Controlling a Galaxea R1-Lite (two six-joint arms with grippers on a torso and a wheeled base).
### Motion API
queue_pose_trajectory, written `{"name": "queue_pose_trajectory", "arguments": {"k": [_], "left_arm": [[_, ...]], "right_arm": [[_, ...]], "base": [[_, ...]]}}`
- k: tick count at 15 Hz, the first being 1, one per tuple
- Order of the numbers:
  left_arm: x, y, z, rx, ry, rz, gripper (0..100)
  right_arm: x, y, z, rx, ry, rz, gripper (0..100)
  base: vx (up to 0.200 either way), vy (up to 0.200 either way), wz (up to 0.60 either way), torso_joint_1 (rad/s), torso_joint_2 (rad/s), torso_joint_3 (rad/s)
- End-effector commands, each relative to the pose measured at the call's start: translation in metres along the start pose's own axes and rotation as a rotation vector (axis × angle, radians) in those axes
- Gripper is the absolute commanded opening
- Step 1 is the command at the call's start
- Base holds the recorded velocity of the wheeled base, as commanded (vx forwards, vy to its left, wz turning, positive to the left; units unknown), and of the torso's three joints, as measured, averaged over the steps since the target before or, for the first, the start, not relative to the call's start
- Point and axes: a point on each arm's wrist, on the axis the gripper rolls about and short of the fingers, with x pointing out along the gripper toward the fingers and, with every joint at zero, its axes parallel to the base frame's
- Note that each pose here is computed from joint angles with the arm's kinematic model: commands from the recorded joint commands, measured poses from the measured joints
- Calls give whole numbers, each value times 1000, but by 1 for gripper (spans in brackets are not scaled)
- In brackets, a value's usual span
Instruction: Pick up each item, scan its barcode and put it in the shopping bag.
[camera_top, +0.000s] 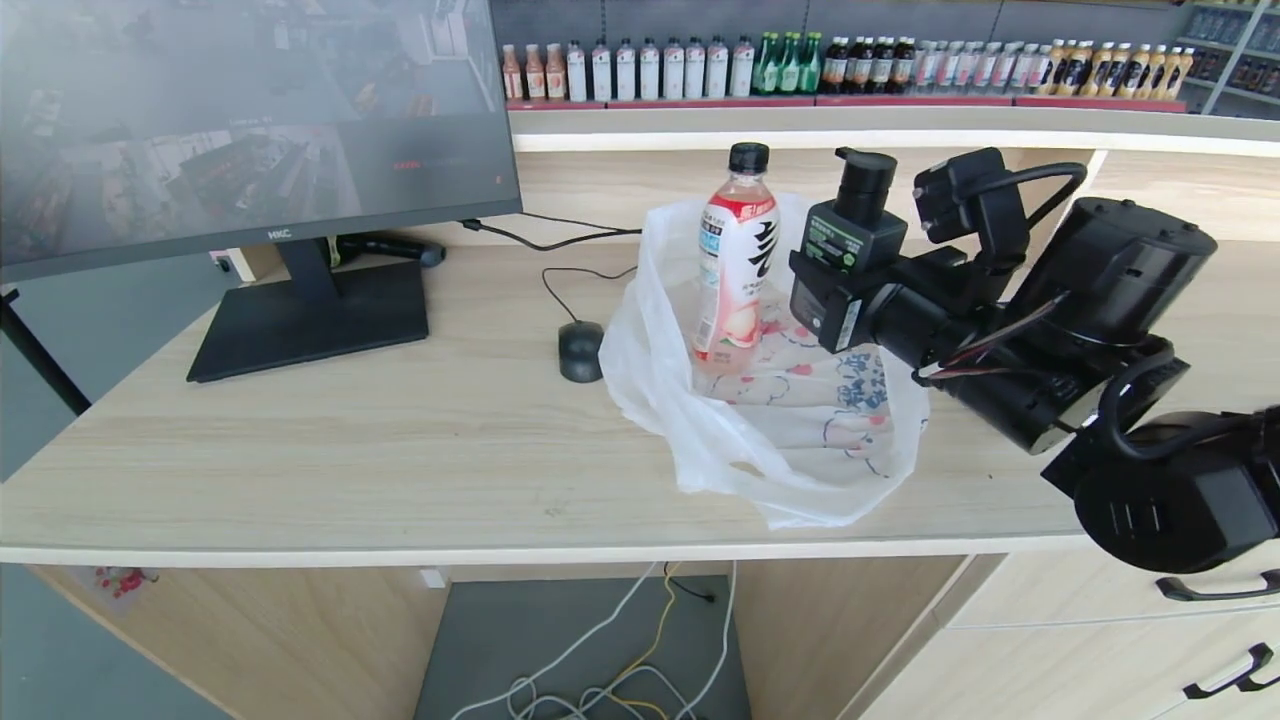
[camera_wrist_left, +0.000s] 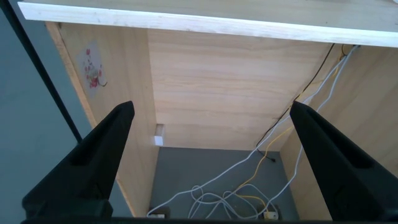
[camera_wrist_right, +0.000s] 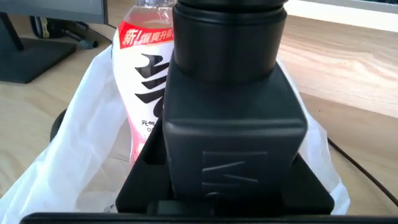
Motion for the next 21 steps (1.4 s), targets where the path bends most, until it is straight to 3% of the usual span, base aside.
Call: {"name": "queue_pose_trajectory", "arguments": {"k": [1, 21], "left_arm": [[0, 0, 0, 0, -1, 1, 100], [0, 0, 0, 0, -1, 1, 100]], "right_arm": [[8, -2, -19, -4, 46, -8, 0], [24, -6, -80, 53, 165, -32, 0]], "base": [[0, 0, 0, 0, 0, 0], [0, 0, 0, 0, 0, 0]]}}
